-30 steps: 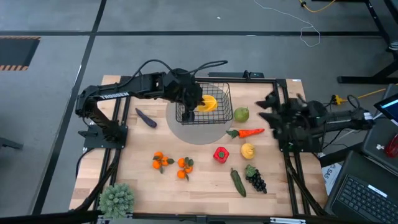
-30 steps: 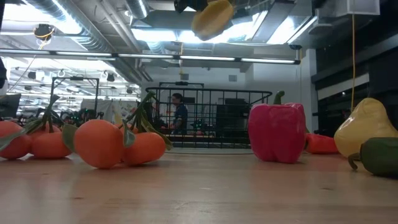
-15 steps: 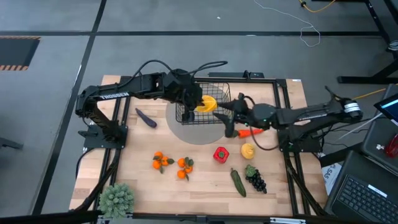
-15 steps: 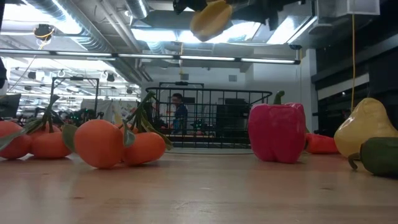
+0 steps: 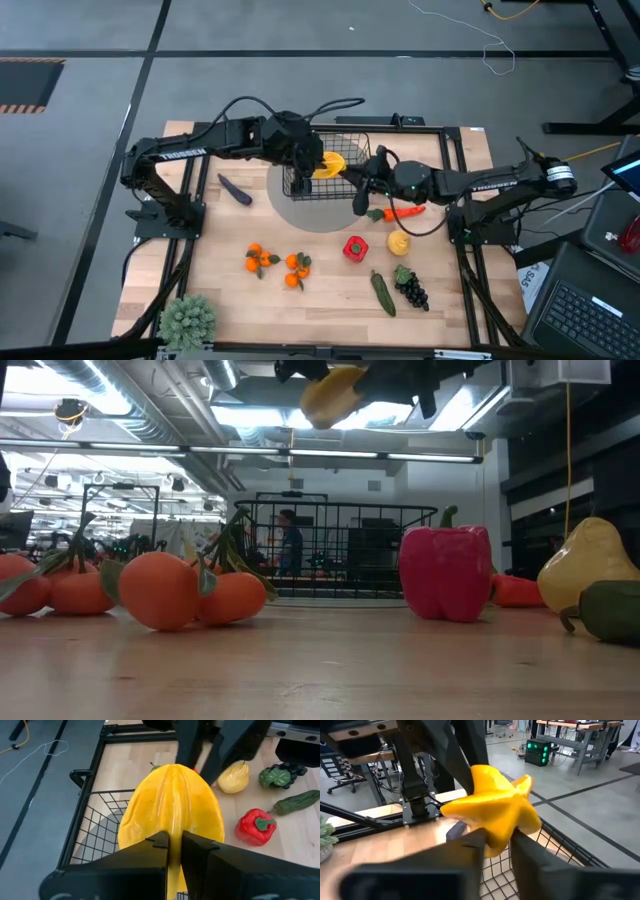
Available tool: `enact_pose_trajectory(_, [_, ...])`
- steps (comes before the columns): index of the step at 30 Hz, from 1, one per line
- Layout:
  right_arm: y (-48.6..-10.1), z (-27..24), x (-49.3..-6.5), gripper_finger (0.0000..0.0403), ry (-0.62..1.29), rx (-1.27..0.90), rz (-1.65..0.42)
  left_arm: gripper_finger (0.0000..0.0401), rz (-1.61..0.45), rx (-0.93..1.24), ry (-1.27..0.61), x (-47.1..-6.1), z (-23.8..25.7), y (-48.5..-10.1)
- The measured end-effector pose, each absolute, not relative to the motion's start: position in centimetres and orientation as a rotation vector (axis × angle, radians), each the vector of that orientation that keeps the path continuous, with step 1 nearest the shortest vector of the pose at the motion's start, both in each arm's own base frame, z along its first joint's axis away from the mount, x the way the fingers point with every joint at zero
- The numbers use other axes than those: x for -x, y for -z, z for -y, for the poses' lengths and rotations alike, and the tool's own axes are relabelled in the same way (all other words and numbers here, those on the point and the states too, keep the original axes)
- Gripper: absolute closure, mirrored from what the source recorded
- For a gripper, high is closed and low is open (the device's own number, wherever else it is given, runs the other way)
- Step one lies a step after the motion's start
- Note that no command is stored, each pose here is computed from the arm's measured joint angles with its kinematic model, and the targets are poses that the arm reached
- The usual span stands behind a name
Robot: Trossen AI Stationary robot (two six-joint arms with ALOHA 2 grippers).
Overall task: Build produce basket
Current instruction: Put the yellow starfruit into the black wire basket, then move the eggplant and tangerines to the bottom middle of the table
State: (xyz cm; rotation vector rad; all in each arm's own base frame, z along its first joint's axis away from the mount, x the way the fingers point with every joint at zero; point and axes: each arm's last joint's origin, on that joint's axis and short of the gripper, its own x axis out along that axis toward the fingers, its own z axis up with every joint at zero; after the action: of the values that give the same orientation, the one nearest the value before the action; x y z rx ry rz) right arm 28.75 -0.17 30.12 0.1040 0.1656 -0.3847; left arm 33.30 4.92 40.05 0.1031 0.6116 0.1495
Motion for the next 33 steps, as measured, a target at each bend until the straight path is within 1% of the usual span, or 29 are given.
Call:
enact_pose_trajectory(1, [-30.1,0.2,-28.8,0.0381,0.384,-0.094,-0.169,0.0388,-0.614,-0.106,-0.152,-33.3,-4.8,-40.0])
enact_pose_trajectory(2, [-30.1,0.2,-28.8,0.0385,0.381,-0.087,-0.172,0.0386,-0.618,-0.108,-0.156,-33.3,-4.7,-40.0])
enact_pose_trajectory(5, [-30.1,0.2,-28.8,0.0388,0.381,-0.086,-0.177,0.0371,-0.631,-0.1,-0.218,-33.3,-4.4,-39.9])
enact_pose_trajectory(8, [-29.8,0.3,-28.7,0.0397,0.416,-0.068,-0.207,0.0348,-0.67,-0.122,-0.284,-33.2,-4.2,-39.5])
enact_pose_trajectory(10, [-29.5,0.6,-28.6,0.0398,0.457,-0.056,-0.239,0.0331,-0.718,-0.127,-0.296,-32.3,-4.0,-39.6])
enact_pose_trajectory(12, [-29.3,1.0,-28.5,0.04,0.481,-0.07,-0.255,0.0315,-0.701,-0.133,-0.321,-31.6,-3.9,-40.3])
enact_pose_trajectory(15, [-29.1,1.6,-28.4,0.04,0.506,-0.079,-0.27,0.0299,-0.74,-0.133,-0.371,-30.7,-4.0,-40.4])
enact_pose_trajectory(18, [-29.0,2.0,-28.4,0.0382,0.516,-0.099,-0.274,0.0293,-0.795,-0.137,-0.423,-29.8,-4.1,-40.2])
enact_pose_trajectory(21, [-29.0,2.1,-28.3,0.035,0.521,-0.096,-0.282,0.0293,-0.829,-0.148,-0.49,-29.1,-4.5,-40.3])
enact_pose_trajectory(23, [-28.9,2.2,-28.3,0.0326,0.526,-0.096,-0.285,0.0294,-0.915,-0.147,-0.522,-28.6,-4.5,-39.5])
enact_pose_trajectory(27, [-28.9,2.6,-28.2,0.0285,0.538,-0.097,-0.293,0.0295,-1.012,-0.119,-0.558,-27.6,-4.7,-39.0])
enact_pose_trajectory(30, [-28.7,2.8,-28.2,0.0267,0.546,-0.099,-0.305,0.0295,-1.082,-0.1,-0.579,-27.0,-4.7,-38.6])
enact_pose_trajectory(33, [-28.6,2.7,-28.1,0.0262,0.545,-0.095,-0.321,0.0295,-1.165,-0.09,-0.587,-26.2,-4.6,-38.3])
